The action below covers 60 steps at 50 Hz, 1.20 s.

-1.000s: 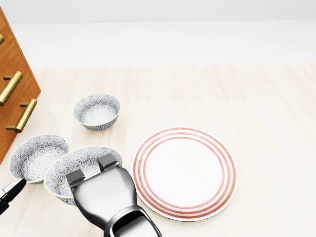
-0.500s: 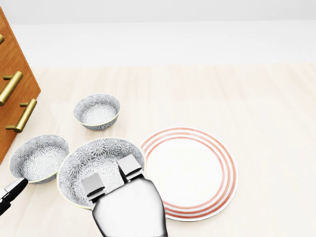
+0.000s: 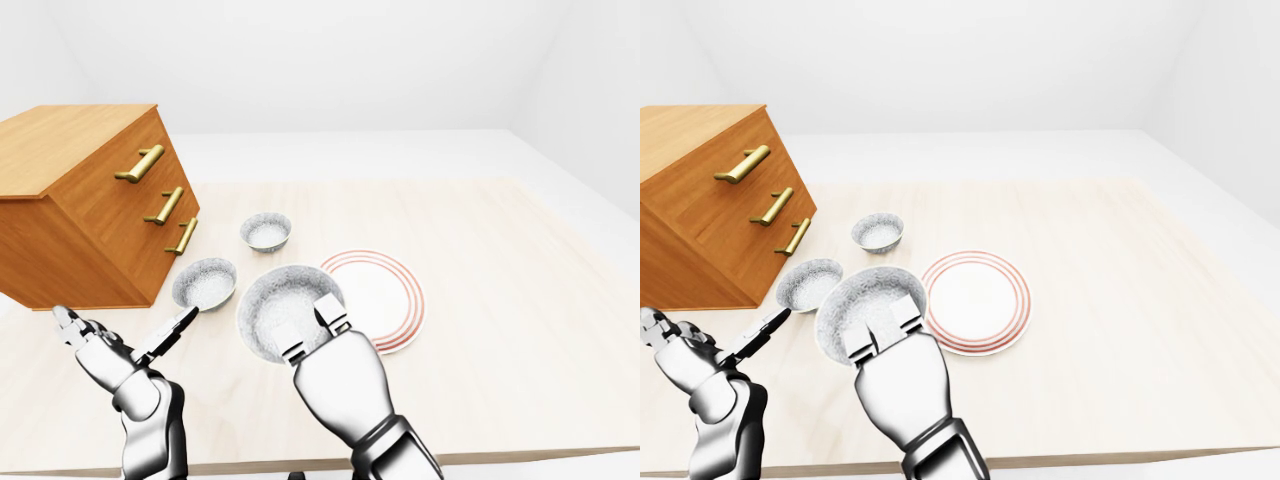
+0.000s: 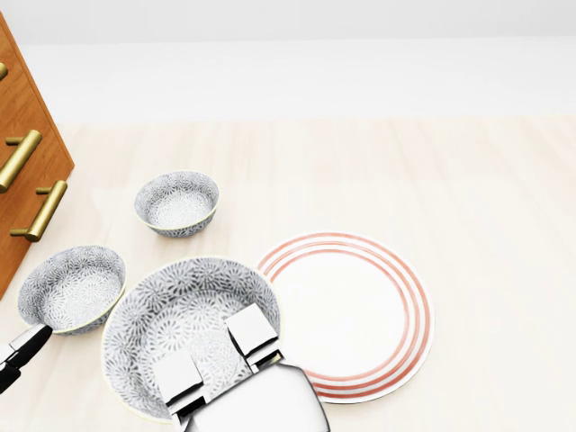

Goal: Put the bowl at the front on the plate.

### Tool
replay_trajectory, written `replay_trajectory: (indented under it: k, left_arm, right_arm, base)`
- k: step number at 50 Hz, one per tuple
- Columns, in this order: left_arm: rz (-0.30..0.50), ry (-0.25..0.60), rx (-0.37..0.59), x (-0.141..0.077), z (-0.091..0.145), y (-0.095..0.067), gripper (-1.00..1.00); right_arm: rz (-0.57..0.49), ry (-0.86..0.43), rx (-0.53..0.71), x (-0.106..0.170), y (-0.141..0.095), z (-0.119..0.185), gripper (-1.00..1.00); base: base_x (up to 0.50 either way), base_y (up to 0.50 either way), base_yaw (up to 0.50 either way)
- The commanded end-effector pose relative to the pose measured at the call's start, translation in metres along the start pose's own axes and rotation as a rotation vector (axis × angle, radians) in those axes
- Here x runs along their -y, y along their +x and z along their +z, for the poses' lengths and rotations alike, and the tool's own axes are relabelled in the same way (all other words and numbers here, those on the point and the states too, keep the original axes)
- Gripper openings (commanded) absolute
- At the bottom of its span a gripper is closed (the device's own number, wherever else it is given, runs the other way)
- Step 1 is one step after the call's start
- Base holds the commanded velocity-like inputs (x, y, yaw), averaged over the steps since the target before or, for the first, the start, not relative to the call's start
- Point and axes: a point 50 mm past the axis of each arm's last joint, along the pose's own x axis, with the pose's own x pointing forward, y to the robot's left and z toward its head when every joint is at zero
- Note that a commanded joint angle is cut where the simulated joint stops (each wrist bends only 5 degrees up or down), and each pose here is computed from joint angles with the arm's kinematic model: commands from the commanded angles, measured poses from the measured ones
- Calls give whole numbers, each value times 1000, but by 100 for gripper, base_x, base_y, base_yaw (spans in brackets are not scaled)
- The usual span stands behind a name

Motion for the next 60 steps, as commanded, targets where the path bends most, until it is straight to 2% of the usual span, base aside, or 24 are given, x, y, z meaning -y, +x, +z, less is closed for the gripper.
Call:
replay_trajectory:
  k: [1,11,23,32,45,60]
  left_arm:
    - [-1,0,1,0,-1,0,100]
    - [-3,0,1,1,-1,0,100]
    - [-2,-3,3,0,-1,0,100]
    - [-1,-3,3,0,1,0,100]
    - [-3,-1,2,1,-1,1,100]
    - [-3,2,0,1,1,0,100]
  right_arm:
    - [-44,25,20,5,-5,2,-100]
    - [-47,20,2,4,-6,-2,-100]
    - [-59,81,-115,-4,-2,-37,-100]
    - [-65,78,-215,9,-1,-60,-100]
    - [-35,143,-326,-6,10,-93,-100]
    - [-11,143,-415,-15,23,-122,-100]
  base:
    - [0,0,0]
    - [0,0,0]
    - [0,0,0]
    - [0,0,0]
    - [0,0,0]
    - [0,0,0]
